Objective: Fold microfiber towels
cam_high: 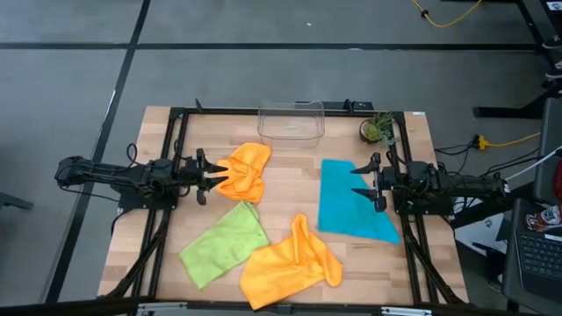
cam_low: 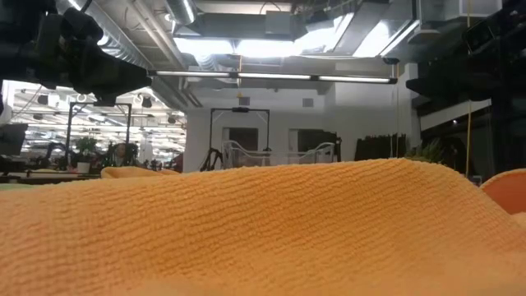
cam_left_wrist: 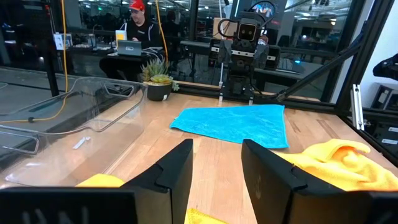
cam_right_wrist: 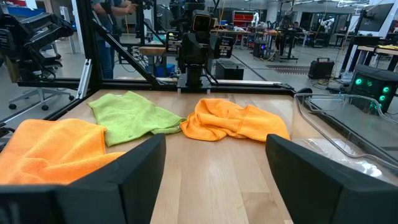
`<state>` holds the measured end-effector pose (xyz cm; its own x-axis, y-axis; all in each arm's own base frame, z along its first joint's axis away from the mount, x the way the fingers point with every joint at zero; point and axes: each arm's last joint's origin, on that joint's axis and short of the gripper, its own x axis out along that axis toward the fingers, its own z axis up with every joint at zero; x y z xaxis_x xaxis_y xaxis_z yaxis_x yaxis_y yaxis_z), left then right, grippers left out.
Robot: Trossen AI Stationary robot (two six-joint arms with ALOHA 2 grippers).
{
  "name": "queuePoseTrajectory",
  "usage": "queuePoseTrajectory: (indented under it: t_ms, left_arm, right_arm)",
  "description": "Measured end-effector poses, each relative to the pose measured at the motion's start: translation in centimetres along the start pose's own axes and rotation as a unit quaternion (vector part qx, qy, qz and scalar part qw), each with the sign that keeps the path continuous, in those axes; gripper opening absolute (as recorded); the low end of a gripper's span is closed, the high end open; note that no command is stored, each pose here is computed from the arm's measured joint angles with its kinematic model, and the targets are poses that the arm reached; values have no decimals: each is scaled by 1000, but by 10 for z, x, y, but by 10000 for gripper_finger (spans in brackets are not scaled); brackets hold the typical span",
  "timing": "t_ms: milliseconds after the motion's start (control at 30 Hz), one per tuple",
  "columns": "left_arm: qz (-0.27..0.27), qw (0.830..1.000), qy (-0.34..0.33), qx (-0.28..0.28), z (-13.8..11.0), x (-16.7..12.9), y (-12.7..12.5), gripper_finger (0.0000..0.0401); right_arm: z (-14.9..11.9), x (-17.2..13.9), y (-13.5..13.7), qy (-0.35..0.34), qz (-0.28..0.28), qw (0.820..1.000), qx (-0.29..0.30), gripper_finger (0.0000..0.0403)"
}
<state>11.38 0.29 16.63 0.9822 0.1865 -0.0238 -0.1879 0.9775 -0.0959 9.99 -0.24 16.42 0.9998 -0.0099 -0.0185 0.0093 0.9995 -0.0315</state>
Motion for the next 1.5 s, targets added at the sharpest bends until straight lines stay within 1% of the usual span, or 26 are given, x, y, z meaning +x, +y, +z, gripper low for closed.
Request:
queuePoseTrajectory:
  t_ms: [467,633,700,733,800,867,900,967,1033,1100,1167,1233,1300,1400,1500]
  left_arm:
    - [0,1000,0,0,0,0,0,131]
    - [0,1000,0,0,0,0,0,131]
    - [0,1000,0,0,0,0,0,131]
    - [0,1000,0,0,0,0,0,131]
    - [0,1000,0,0,0,0,0,131]
    - [0,1000,0,0,0,0,0,131]
    - [0,1000,0,0,0,0,0,131]
    - [0,1000,0,0,0,0,0,131]
    - [4,1000,-3,7,0,0,0,131]
    - [11,1000,-6,19,1,0,1,131]
    - [11,1000,-27,-1,5,0,0,131]
    - [8,998,-47,-31,9,0,0,131]
    - [4,996,-70,-55,13,-1,0,131]
    - [2,993,-101,-63,19,-2,-1,131]
    - [29,991,-123,-47,23,-3,1,131]
  right_arm:
    - [1,0,0,-5,0,1000,-11,278]
    - [2,0,0,-8,-1,1000,6,278]
    - [2,0,0,-8,-1,999,42,278]
    - [2,0,0,-9,0,997,74,278]
    - [2,0,0,-9,0,990,143,278]
    - [2,0,0,-9,1,981,194,278]
    - [2,0,0,-8,1,978,210,278]
    - [2,0,0,-9,1,975,223,278]
    - [2,0,-1,-12,-9,969,247,278]
    - [2,0,-2,-18,-26,958,287,278]
    - [2,0,-3,-26,-50,946,319,278]
    - [2,0,-5,-37,-73,939,335,278]
    - [3,-1,-6,-50,-95,937,334,278]
    - [4,-1,-8,-63,-130,936,322,278]
    - [6,-2,-10,-78,-154,934,312,278]
